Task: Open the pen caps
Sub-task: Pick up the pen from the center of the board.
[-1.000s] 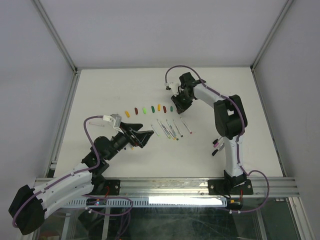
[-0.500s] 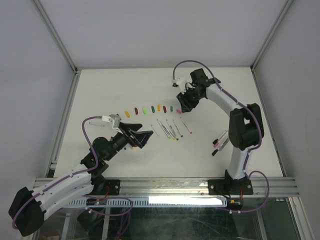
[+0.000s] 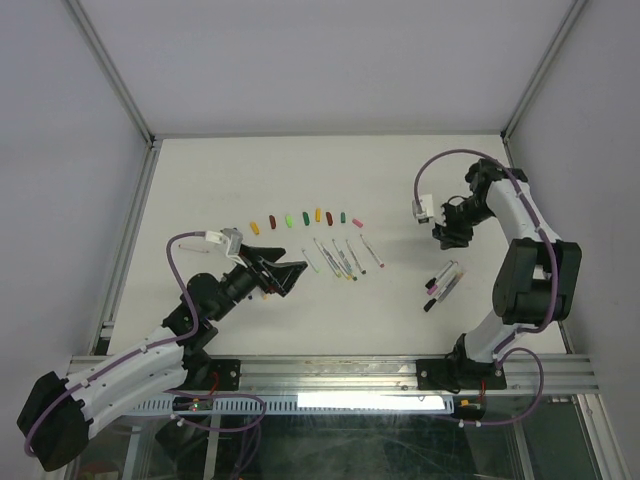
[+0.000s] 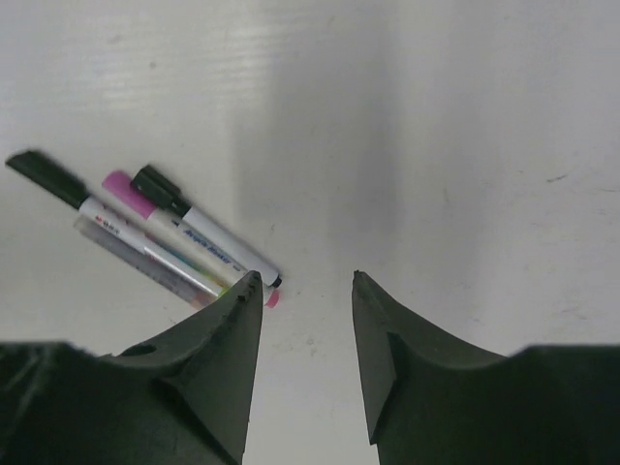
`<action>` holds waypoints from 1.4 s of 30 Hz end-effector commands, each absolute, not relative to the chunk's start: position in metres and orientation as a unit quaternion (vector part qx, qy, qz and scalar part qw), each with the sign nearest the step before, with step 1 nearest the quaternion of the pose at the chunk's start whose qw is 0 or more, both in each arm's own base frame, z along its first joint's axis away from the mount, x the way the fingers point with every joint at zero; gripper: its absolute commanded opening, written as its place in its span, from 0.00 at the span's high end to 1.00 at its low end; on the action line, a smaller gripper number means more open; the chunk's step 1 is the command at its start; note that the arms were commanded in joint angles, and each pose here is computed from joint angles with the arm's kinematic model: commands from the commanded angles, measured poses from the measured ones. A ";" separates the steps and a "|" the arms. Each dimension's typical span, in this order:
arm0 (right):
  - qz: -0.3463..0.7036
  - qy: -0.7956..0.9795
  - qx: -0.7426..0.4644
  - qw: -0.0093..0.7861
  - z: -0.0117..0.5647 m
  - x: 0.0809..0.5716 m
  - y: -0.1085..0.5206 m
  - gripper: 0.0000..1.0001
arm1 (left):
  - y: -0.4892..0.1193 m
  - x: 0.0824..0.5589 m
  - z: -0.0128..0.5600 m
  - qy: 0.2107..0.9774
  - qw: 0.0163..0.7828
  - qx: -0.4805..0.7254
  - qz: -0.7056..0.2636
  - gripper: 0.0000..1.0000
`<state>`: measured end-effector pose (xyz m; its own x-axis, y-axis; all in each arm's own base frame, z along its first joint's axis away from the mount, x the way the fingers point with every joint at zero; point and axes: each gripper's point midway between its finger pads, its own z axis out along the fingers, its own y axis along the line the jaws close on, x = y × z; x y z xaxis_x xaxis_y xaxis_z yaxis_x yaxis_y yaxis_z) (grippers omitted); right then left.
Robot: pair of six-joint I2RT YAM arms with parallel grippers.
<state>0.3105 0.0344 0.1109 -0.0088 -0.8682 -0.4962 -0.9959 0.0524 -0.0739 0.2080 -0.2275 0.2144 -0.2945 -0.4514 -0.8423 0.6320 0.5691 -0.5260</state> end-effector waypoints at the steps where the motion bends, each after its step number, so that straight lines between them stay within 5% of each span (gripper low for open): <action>1: 0.120 0.565 -0.802 0.152 0.089 0.294 0.014 0.56 | -0.231 0.207 0.224 0.646 0.592 0.071 -0.477 0.01; 42: 0.166 0.520 -0.826 0.139 0.041 0.256 0.034 0.64 | -0.232 0.207 0.218 0.651 0.586 0.070 -0.478 0.01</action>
<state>0.2612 0.0293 0.0334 0.3580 -0.8374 -0.4131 -0.9253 -0.3774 -0.0369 0.2071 -0.2328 0.2008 -0.3374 -0.4290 -0.8379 0.6247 0.5638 -0.5403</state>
